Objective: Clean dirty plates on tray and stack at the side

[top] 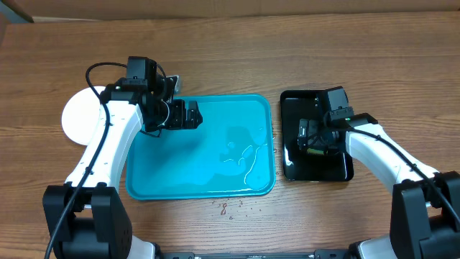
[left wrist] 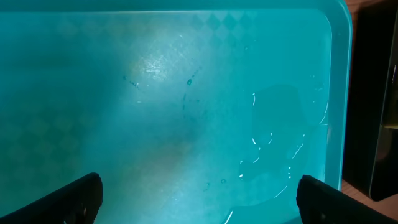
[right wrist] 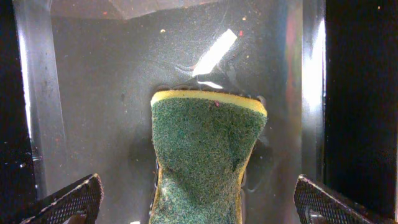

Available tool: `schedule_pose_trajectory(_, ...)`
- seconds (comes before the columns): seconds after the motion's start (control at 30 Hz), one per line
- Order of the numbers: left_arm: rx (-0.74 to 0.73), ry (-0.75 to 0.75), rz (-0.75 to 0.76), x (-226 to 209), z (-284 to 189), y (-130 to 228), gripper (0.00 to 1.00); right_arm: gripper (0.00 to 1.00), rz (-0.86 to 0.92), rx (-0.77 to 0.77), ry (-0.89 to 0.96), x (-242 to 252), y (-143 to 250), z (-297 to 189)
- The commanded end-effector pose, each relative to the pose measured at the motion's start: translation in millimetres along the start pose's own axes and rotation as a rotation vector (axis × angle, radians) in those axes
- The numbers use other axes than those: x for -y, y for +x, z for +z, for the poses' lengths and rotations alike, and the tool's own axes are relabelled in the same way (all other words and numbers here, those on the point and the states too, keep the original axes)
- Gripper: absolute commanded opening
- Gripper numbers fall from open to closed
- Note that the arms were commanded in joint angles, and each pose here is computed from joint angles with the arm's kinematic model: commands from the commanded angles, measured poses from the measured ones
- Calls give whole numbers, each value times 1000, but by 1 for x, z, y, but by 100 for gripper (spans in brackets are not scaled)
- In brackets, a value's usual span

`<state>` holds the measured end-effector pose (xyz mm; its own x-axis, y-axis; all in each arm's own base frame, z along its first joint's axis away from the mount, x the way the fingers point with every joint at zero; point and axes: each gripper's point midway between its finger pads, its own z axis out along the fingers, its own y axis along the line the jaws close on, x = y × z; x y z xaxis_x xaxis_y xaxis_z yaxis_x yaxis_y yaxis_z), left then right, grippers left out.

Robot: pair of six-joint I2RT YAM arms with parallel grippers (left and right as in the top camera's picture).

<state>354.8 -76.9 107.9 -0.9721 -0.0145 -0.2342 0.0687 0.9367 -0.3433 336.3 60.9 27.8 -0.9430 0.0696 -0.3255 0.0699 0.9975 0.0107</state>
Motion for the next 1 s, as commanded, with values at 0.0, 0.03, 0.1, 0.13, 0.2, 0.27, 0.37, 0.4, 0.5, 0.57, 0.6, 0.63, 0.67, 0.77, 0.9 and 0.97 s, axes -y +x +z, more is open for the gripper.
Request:
schedule_pose_trajectory(0.0, 29, -12, 38, 2, -8, -6, 100, 100, 7, 2, 4, 2, 0, 1)
schedule_pose_trajectory(0.03, 30, -12, 38, 2, -8, -6, 100, 100, 7, 3, 4, 2, 0, 1)
schedule_pose_trajectory(0.1, 29, -12, 38, 2, -8, -6, 100, 100, 7, 1, 4, 2, 1, 1)
schedule_pose_trajectory(0.13, 30, -12, 38, 2, -8, -6, 100, 100, 7, 7, 3, 2, 0, -1)
schedule_pose_trajectory(0.2, 29, -12, 38, 2, -8, -6, 100, 100, 7, 22, -2, 1, -3, -5)
schedule_pose_trajectory(0.27, 29, -12, 38, 2, -8, -6, 100, 100, 6, 48, -11, -1, -7, -13)
schedule_pose_trajectory(0.37, 29, -12, 38, 2, -8, -6, 100, 100, 7, 132, -38, -5, -21, -39)
schedule_pose_trajectory(0.4, 29, -12, 38, 2, -8, -6, 100, 100, 8, 170, -50, -6, -26, -51)
schedule_pose_trajectory(0.5, 30, -12, 38, 2, -8, -6, 100, 100, 19, 309, -92, -8, -42, -96)
schedule_pose_trajectory(0.57, 29, -12, 38, 2, -8, -6, 100, 100, 28, 408, -121, -7, -50, -130)
schedule_pose_trajectory(0.6, 29, -12, 39, 2, -8, -6, 100, 100, 33, 467, -139, -6, -53, -150)
schedule_pose_trajectory(0.63, 29, -12, 38, 2, -8, -6, 100, 100, 38, 517, -153, -5, -54, -167)
schedule_pose_trajectory(0.67, 29, -12, 38, 2, -8, -6, 100, 100, 43, 574, -170, -3, -55, -187)
schedule_pose_trajectory(0.77, 30, -12, 38, 2, -8, -6, 100, 100, 58, 737, -218, 3, -51, -243)
schedule_pose_trajectory(0.9, 29, -12, 38, 2, -8, -6, 100, 100, 78, 946, -280, 15, -33, -312)
schedule_pose_trajectory(0.97, 29, -12, 38, 2, -8, -6, 100, 100, 87, 1039, -307, 21, -20, -341)
